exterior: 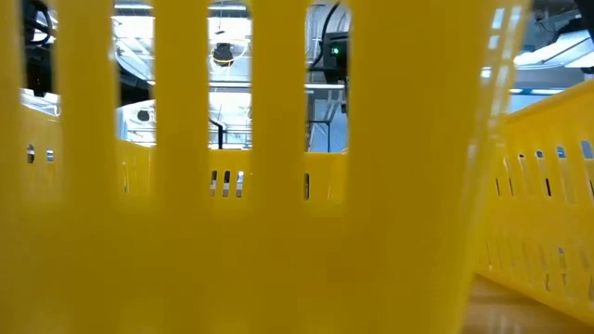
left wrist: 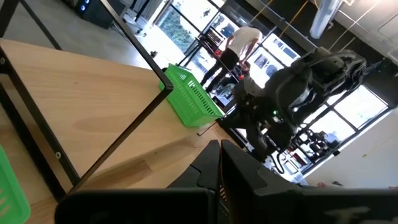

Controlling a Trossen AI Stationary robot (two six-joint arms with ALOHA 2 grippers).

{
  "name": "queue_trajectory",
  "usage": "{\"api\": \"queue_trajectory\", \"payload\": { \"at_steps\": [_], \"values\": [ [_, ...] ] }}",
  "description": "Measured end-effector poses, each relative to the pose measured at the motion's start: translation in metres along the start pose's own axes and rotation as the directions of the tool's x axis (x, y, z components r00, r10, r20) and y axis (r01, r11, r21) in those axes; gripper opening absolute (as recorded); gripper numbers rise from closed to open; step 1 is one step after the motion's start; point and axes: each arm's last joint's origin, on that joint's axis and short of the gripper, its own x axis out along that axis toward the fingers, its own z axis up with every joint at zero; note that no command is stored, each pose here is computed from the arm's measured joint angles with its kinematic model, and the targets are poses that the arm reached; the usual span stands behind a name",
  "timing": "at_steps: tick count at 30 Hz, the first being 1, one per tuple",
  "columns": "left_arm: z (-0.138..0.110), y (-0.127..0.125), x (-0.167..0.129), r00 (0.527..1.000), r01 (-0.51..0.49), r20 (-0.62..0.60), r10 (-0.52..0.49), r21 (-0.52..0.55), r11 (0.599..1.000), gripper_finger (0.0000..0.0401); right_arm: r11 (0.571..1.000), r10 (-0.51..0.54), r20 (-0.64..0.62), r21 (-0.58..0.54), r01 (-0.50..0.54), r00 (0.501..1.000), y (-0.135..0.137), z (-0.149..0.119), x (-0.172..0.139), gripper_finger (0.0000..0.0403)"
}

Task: Stack baskets on shelf by color
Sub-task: Put the top right green bin on the shelf

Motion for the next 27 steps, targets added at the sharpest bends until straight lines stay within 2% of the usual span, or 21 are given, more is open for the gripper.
{"api": "queue_trajectory", "payload": {
  "at_steps": [3,12,18,27],
  "values": [
    [0.0,0.0,0.0,1.0,0.0,0.0,0.0,0.0,1.0,0.0,1.0,-0.024,-0.002,-0.02,0.024,1.0,0.0,-0.001,0.001,0.0],
    [0.0,0.0,0.0,1.0,0.0,0.0,0.0,0.0,1.0,0.0,0.999,-0.032,0.028,0.009,0.032,0.999,-0.003,0.001,-0.001,0.0],
    [0.0,0.0,0.0,1.0,0.0,0.0,0.0,0.0,1.0,0.0,0.999,-0.012,0.105,0.049,0.007,0.994,0.007,0.003,-0.004,0.0],
    [0.0,0.0,0.0,1.0,0.0,0.0,0.0,0.0,1.0,0.0,0.999,0.019,0.122,0.045,-0.025,0.992,0.024,-0.006,-0.01,0.0]
  ]
}}
